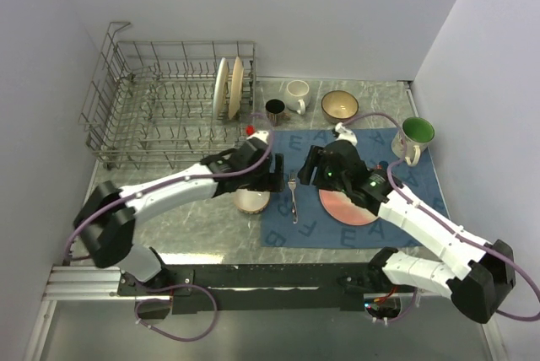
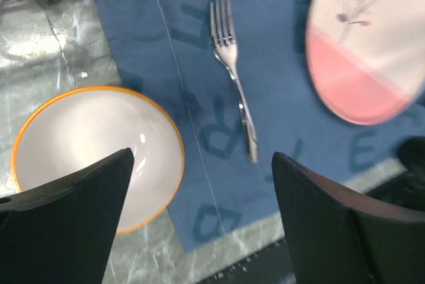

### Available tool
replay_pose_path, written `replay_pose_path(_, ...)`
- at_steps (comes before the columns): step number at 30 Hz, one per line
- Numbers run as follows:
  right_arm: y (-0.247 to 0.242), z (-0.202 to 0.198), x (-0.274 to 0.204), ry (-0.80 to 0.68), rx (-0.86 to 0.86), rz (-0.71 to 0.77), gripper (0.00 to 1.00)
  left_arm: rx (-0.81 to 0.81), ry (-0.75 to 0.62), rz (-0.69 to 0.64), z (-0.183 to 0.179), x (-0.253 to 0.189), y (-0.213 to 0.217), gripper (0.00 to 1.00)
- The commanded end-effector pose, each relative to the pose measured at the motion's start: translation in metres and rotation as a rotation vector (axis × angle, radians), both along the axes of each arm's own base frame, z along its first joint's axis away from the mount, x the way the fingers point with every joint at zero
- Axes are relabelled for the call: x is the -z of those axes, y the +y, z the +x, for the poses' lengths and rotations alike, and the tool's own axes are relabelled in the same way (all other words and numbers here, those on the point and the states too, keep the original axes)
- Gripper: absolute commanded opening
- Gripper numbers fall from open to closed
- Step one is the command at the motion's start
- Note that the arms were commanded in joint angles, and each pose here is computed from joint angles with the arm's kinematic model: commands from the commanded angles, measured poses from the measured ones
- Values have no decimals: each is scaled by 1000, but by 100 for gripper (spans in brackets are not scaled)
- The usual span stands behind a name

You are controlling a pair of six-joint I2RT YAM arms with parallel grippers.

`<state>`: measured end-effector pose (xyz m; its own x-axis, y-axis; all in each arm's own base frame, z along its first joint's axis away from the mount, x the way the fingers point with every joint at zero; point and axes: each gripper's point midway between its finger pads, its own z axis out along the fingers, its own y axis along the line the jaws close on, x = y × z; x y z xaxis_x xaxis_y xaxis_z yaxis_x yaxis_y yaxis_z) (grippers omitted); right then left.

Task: Load the mixed dishes into the dish rack
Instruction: Grab a bowl with the left arm

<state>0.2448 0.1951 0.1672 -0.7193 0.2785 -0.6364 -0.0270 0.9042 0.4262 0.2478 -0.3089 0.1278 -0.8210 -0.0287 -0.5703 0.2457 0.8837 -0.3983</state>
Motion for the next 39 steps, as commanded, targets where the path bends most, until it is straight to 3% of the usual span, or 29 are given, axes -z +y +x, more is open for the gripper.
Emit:
replay_pose_path(1, -19, -4, 8, 34, 49, 13, 74, -25, -35, 132, 12, 16, -1, 89)
replay_pose_path(8, -34, -4, 17, 57, 88, 11, 72, -11, 7, 192, 2, 40, -5, 84)
replay_pose_path(15, -43, -5, 24, 54, 90, 12, 71, 9, 39, 165, -4, 54, -16, 59)
replay_pose_path(19, -46, -5, 23, 42, 94, 20, 70, 12, 71, 183, -7, 65, -20, 61)
replay_pose_path(23, -48, -6, 24, 38, 98, 22, 70, 3, 96, 215, -10, 79, -18, 56)
replay_pose_path(26, -49, -8, 26, 40, 98, 25, 70, -11, 91, 222, -8, 79, -18, 48)
replay_pose_path(28, -51, -8, 27, 39, 99, 24, 70, -15, 90, 231, -9, 79, -16, 35)
replay_pose_path(29, -51, -8, 27, 38, 100, 25, 69, -24, 81, 224, -6, 75, -17, 23)
replay_pose_path(33, -52, -8, 29, 42, 108, 26, 69, -38, 65, 220, -5, 64, -15, 4)
replay_pose_path(39, -50, -8, 27, 37, 102, 38, 69, -51, 28, 174, -5, 31, -12, 1)
